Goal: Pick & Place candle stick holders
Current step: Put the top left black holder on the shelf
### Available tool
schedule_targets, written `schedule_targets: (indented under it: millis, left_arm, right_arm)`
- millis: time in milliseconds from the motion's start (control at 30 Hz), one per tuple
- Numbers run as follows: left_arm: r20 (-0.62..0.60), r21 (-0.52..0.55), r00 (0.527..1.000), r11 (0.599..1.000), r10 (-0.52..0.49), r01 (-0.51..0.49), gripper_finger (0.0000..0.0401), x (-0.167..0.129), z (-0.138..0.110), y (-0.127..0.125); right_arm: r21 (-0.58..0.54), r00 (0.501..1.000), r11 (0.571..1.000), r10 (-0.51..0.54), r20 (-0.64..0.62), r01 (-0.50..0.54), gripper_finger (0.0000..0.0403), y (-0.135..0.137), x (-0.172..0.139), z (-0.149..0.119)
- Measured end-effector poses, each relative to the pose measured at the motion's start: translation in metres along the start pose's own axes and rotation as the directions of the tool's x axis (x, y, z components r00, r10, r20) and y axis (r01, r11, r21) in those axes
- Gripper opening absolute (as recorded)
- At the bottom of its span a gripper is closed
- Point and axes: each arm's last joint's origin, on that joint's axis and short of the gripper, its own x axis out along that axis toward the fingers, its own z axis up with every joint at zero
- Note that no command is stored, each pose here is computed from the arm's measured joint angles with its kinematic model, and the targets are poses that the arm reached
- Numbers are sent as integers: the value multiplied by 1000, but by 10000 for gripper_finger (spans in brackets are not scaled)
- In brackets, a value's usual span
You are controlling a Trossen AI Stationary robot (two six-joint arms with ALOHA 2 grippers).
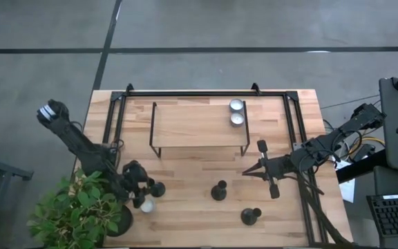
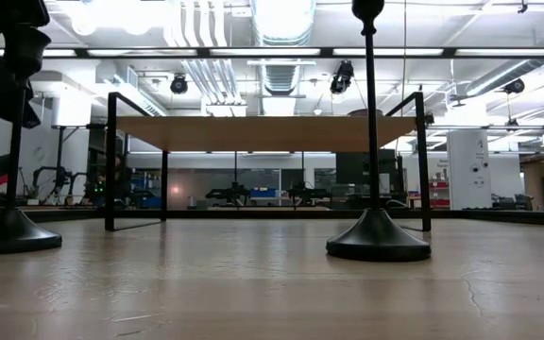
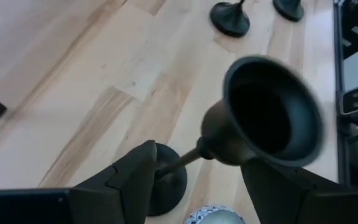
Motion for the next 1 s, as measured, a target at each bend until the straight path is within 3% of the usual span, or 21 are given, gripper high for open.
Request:
schedule_targets:
  millis: [367,1000]
  left_arm:
    - [14,-24,1000,1000,-14,15,208,15,-12,2]
    - [30,-22,1000,1000,-10,10,50,14,-10,3]
  right_arm:
    - [0,1000,1000,0,0,0,8,0,0,0]
    - [3,1000,1000,0,0,0,8,0,0,0]
